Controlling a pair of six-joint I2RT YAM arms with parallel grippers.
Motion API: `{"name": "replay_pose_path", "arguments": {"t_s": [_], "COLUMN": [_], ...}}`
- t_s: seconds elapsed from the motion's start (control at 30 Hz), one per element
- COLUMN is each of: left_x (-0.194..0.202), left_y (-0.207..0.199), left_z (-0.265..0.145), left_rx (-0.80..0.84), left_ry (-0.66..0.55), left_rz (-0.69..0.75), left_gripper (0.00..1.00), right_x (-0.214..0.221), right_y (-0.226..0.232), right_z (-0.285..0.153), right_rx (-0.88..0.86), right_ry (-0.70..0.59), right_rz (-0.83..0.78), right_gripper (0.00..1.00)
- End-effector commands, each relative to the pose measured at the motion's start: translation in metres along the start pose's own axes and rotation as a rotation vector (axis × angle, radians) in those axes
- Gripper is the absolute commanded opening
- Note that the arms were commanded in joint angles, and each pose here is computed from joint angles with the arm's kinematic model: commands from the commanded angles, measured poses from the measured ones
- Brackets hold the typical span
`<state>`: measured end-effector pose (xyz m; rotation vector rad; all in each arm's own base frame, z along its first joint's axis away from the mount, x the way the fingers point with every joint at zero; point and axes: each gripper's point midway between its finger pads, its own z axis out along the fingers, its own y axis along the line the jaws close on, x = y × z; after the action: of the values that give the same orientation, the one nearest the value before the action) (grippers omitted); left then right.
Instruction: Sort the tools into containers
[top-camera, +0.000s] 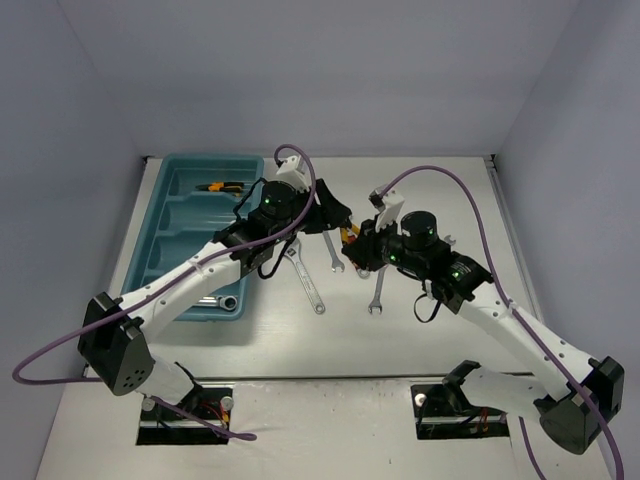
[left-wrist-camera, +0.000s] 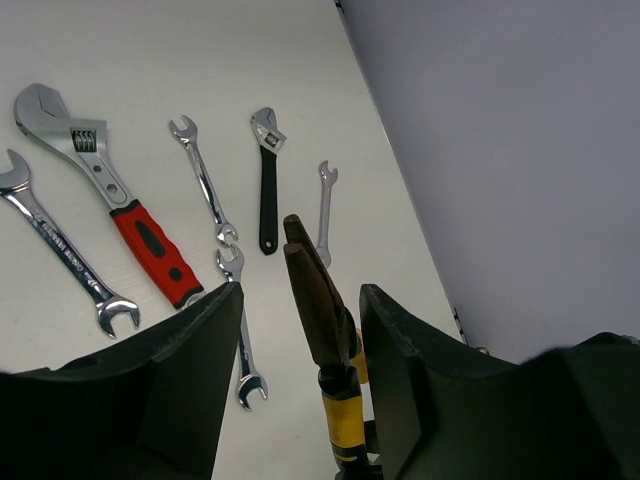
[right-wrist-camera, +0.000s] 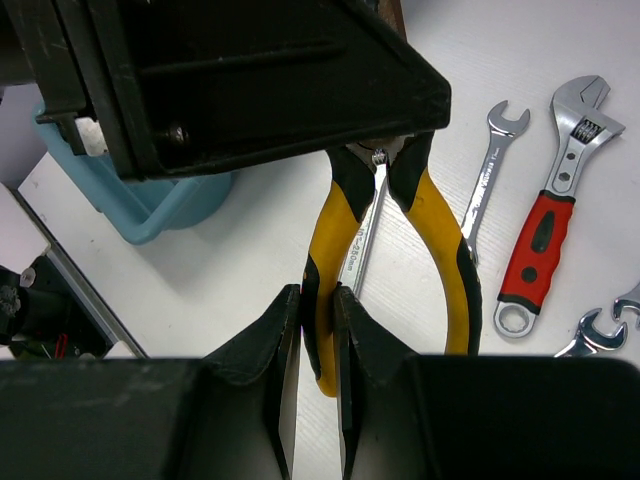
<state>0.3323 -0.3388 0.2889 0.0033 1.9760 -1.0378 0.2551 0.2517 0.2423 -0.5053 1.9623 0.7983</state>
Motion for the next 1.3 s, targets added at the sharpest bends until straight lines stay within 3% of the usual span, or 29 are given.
{"name": "replay_pose_path", "arguments": {"t_s": [0.0, 0.1, 0.27, 0.37, 0.4, 0.43, 0.53, 0.63, 0.67, 1.03, 1.27], "left_x": [-0.035, -0.036, -0.039, -0.039, -0.041, -0.040, -0.051, -0.072, -0.072, -0.222, -0.264], "left_y": [-0.042, -0.043, -0.049, -0.050, -0.050, -0.047, -0.033, -0.008, -0.007, 0.153, 0.252], "left_z": [-0.008, -0.008, -0.008, -0.008, -0.009, -0.009, -0.013, -0.016, -0.016, -0.047, -0.019], "left_rx": [0.126, 0.131, 0.157, 0.163, 0.164, 0.158, 0.119, 0.071, 0.070, -0.238, -0.314], "left_ry": [-0.095, -0.102, -0.109, -0.111, -0.116, -0.116, -0.156, -0.199, -0.199, -0.530, -0.591], "left_rz": [-0.003, -0.003, -0.001, -0.007, -0.009, -0.010, -0.022, -0.050, -0.056, -0.130, -0.266], "left_gripper": [0.39, 0.29, 0.00, 0.00, 0.00, 0.00, 0.00, 0.00, 0.00, 0.00, 0.00], "right_x": [-0.060, -0.059, -0.056, -0.056, -0.057, -0.056, -0.057, -0.058, -0.059, -0.052, -0.044], "right_y": [0.023, 0.024, 0.023, 0.022, 0.020, 0.019, 0.011, 0.005, 0.002, -0.038, -0.046], "right_z": [-0.003, -0.002, 0.001, 0.000, -0.001, -0.001, -0.003, -0.008, -0.010, -0.035, -0.038], "right_rx": [-0.071, -0.076, -0.073, -0.068, -0.060, -0.054, -0.010, 0.032, 0.045, 0.264, 0.294], "right_ry": [-0.188, -0.185, -0.179, -0.182, -0.185, -0.185, -0.198, -0.217, -0.225, -0.241, -0.218], "right_rz": [-0.055, -0.055, -0.051, -0.048, -0.049, -0.048, -0.037, -0.029, -0.027, -0.016, -0.004], "right_gripper": [0.00, 0.00, 0.00, 0.03, 0.09, 0.30, 0.63, 0.75, 0.76, 0.81, 0.81]}}
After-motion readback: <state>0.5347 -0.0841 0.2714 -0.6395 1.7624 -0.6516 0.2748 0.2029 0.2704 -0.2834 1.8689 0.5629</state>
